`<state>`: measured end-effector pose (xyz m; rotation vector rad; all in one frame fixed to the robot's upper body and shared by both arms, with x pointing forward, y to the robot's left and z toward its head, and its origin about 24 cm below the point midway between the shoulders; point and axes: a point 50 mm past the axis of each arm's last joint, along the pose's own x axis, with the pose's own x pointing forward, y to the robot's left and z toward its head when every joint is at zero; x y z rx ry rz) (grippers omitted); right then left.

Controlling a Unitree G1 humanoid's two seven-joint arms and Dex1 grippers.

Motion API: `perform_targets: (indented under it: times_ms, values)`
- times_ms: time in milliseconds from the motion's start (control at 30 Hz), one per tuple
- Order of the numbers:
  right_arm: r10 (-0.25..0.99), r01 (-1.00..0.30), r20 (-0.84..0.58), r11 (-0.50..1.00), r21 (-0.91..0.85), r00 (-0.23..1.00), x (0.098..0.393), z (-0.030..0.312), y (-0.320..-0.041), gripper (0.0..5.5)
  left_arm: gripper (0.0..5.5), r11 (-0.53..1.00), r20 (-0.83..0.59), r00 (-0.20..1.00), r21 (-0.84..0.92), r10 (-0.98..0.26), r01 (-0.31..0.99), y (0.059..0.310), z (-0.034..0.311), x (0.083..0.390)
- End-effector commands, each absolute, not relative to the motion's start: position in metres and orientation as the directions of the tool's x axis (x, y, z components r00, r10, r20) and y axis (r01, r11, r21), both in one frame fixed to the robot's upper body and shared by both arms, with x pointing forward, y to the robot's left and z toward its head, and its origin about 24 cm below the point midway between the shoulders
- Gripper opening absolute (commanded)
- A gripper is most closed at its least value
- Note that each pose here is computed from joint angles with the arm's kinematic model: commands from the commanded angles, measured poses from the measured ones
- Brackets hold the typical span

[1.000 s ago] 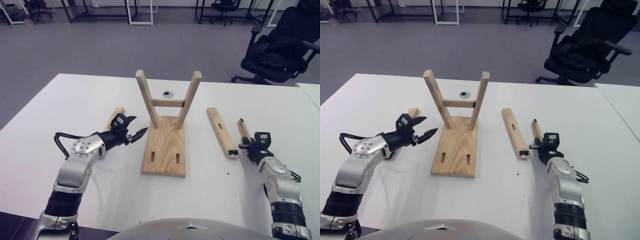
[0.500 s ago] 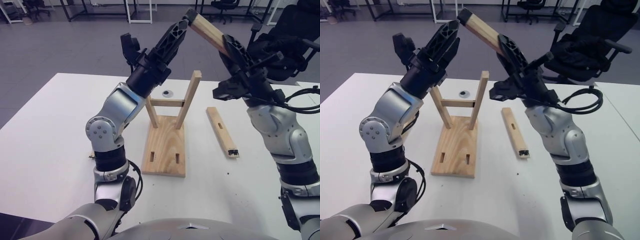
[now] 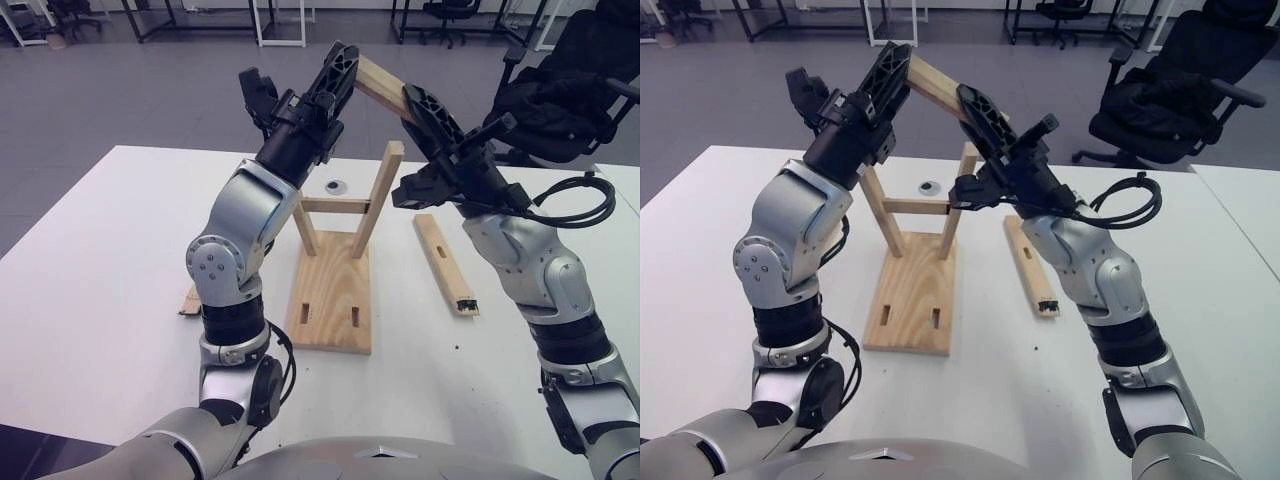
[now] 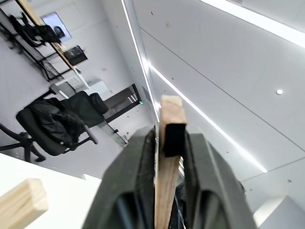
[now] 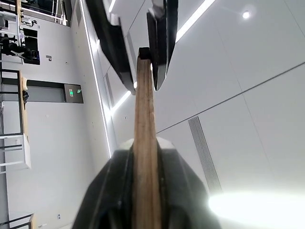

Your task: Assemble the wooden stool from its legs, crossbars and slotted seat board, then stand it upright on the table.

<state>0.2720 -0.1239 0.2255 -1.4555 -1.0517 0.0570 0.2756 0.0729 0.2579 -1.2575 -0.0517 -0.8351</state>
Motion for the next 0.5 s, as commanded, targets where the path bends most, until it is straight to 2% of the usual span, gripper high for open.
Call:
perform_targets:
  times_ms: [33, 200, 233, 333, 433, 500]
  values:
    - [0.629, 0.562, 0.543, 0.196, -0.803, 0.556, 0.272, 0.231, -0.118, 0.42, 0.48, 0.158, 0.389, 0.762, -0.832, -0.519, 0.532, 0.076, 0.242, 0.28]
    - [0.624, 0.52, 0.509, 0.186, -0.833, 0.592, 0.275, 0.225, -0.119, 0.42, 0.41, 0.27, 0.314, 0.791, -0.82, -0.525, 0.504, 0.074, 0.23, 0.283]
    - [0.621, 0.512, 0.505, 0.189, -0.838, 0.599, 0.276, 0.223, -0.119, 0.81, 0.41, 0.269, 0.313, 0.793, -0.822, -0.522, 0.501, 0.074, 0.23, 0.283]
    - [0.608, 0.493, 0.506, 0.207, -0.845, 0.612, 0.276, 0.22, -0.121, 1.36, 0.41, 0.274, 0.34, 0.797, -0.81, -0.499, 0.518, 0.082, 0.239, 0.284]
    - [0.583, 0.48, 0.519, 0.238, -0.844, 0.625, 0.274, 0.218, -0.128, 1.89, 0.41, 0.324, 0.423, 0.785, -0.742, -0.453, 0.587, 0.105, 0.264, 0.278]
    - [0.552, 0.483, 0.54, 0.261, -0.836, 0.635, 0.274, 0.218, -0.136, 2.26, 0.41, 0.416, 0.476, 0.783, -0.667, -0.402, 0.619, 0.132, 0.282, 0.274]
